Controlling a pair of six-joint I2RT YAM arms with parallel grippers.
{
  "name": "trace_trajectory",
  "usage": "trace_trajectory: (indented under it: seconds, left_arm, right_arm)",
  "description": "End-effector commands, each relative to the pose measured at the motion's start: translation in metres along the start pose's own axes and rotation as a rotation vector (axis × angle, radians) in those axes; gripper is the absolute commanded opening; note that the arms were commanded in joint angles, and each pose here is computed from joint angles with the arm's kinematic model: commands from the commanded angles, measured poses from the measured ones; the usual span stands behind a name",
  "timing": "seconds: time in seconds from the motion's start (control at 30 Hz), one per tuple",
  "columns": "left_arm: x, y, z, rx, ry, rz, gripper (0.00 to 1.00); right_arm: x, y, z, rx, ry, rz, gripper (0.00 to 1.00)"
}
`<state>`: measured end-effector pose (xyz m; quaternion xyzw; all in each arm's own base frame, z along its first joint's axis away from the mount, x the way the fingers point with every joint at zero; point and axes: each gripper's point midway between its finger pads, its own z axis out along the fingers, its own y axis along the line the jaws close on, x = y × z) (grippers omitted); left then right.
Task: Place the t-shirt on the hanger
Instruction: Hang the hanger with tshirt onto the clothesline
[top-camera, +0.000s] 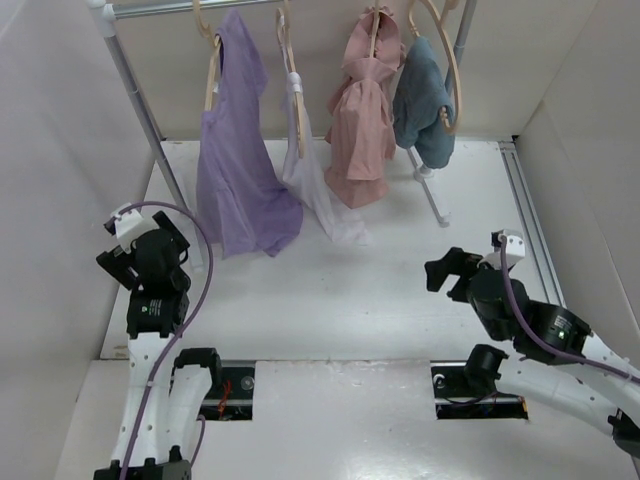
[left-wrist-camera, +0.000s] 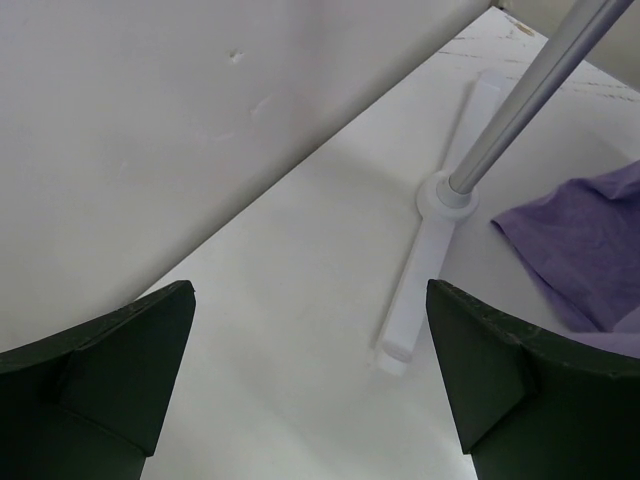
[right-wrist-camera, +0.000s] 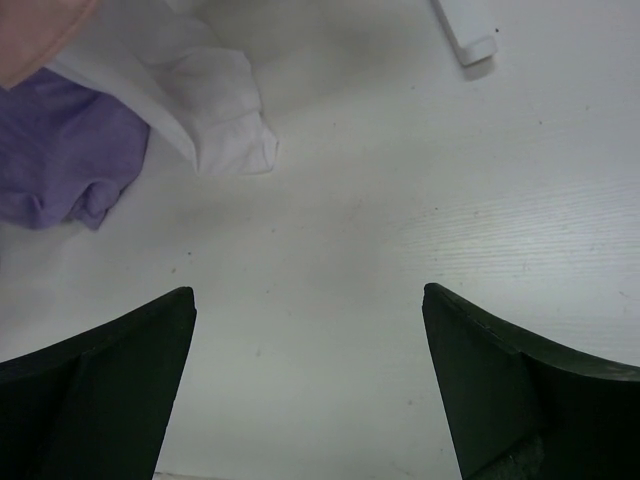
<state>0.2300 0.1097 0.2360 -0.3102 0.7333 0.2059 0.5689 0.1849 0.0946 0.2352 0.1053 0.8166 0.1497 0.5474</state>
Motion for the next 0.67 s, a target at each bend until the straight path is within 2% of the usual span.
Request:
trace_trajectory:
  seconds: [0.0,0.63]
  left_arm:
    - [-0.016,0.002,0.0,-0.018,-0.051,-0.064,0.99]
    - [-0.015,0.004,-0.001,-0.018,-0.048,-0.065,0.99]
  right_arm:
    - [-0.007,-0.01,-0.002,0.057,-0.021,-0.001,1.0]
    - [0.005,0.027,0.034,0.198,0.121,-0.229,1.0]
